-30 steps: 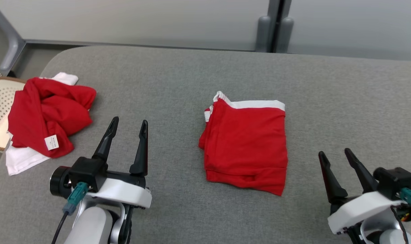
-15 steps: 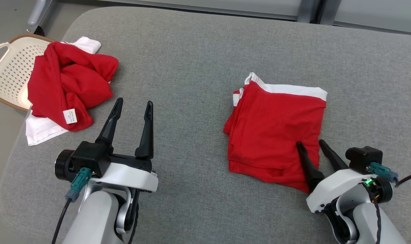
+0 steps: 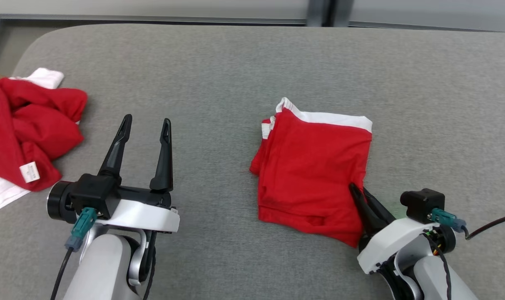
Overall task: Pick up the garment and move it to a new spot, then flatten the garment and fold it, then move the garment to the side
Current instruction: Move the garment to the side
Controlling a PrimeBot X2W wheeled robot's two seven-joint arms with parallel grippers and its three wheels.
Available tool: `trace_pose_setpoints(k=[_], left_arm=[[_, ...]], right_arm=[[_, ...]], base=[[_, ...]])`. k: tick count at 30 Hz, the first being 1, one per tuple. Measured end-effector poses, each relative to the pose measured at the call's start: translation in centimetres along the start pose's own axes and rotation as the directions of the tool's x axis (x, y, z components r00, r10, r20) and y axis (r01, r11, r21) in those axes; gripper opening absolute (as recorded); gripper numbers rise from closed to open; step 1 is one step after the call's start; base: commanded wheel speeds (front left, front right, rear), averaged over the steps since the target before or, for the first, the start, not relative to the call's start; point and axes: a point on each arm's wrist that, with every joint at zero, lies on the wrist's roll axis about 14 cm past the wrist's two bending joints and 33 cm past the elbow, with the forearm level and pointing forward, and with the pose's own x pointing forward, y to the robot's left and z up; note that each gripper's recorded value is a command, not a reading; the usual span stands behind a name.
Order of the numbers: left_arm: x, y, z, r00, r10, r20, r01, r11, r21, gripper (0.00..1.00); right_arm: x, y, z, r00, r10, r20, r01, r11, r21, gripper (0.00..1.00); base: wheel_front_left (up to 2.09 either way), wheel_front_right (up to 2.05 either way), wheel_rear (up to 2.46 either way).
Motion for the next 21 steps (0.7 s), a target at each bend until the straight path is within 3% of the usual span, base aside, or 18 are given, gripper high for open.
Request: trace_pose_setpoints(k=[11,18,21], left_arm=[[2.7,-8.5,-0.1,0.969,-0.245,0.035,0.246,0.969,-0.027,1.00],[3.9,-15.4,-0.1,0.898,-0.438,0.050,0.440,0.896,-0.055,1.00],[4.7,-18.0,-0.7,0.859,-0.509,0.054,0.512,0.856,-0.072,1.00]], right_arm=[[-7.8,-10.0,0.2,0.965,-0.262,0.018,0.263,0.964,-0.038,0.00],[-12.7,-18.2,2.4,0.899,-0.438,0.021,0.437,0.890,-0.133,0.00],[-14.1,-22.7,4.9,0.853,-0.520,0.042,0.518,0.835,-0.188,0.00]], base=[[0.00,0.00,0.00],[0.00,0.00,0.00],[0.00,0.00,0.00]])
